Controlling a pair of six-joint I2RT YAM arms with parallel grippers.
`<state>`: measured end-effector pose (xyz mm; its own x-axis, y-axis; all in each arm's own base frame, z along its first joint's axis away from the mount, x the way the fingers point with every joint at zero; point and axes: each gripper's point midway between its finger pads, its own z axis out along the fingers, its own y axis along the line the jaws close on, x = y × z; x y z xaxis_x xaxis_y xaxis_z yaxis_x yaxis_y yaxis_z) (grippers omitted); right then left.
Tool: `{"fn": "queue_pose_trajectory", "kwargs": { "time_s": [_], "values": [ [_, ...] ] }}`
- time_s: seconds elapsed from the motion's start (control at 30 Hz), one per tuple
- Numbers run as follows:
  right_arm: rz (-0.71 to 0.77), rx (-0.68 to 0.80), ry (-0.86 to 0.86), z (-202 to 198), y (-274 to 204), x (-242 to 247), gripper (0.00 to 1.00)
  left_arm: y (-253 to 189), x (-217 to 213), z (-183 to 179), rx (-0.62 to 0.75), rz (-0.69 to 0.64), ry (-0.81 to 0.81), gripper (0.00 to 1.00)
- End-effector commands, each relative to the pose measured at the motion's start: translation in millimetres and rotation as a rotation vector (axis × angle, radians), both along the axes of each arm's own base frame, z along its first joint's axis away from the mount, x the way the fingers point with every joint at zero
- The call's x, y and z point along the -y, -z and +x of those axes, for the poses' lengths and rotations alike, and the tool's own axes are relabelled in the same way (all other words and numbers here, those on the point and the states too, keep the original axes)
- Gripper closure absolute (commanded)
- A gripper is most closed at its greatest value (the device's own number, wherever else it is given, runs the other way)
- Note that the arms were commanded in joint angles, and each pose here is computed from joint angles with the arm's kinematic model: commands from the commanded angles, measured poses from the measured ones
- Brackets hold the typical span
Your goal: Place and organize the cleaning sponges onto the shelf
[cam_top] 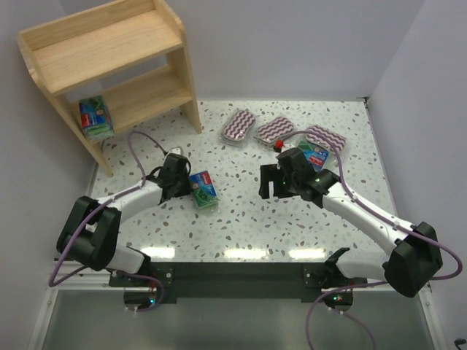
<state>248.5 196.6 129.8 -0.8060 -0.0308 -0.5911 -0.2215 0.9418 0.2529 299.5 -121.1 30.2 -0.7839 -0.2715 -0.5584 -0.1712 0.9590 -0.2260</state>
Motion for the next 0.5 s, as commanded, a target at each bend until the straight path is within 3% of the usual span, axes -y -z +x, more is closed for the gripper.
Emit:
{"fn": "queue_pose_trajectory", "kwargs": {
  "time_s": [0.0,0.23,0.47],
  "values": [
    [0.001,0.002,0.010,-2,0,3,0.17,-34,35,47,0.169,-0.104,0.104,1.00],
    [0.002,0.004,0.016,-4,-1,5,0.16,-53,103,101,0.210,-0.200,0.339,1.00],
    [-0.004,0.001,0.029,-6,-1,8,0.16,-54,172,91,0.192,-0.364,0.556,1.00]
  ]
}}
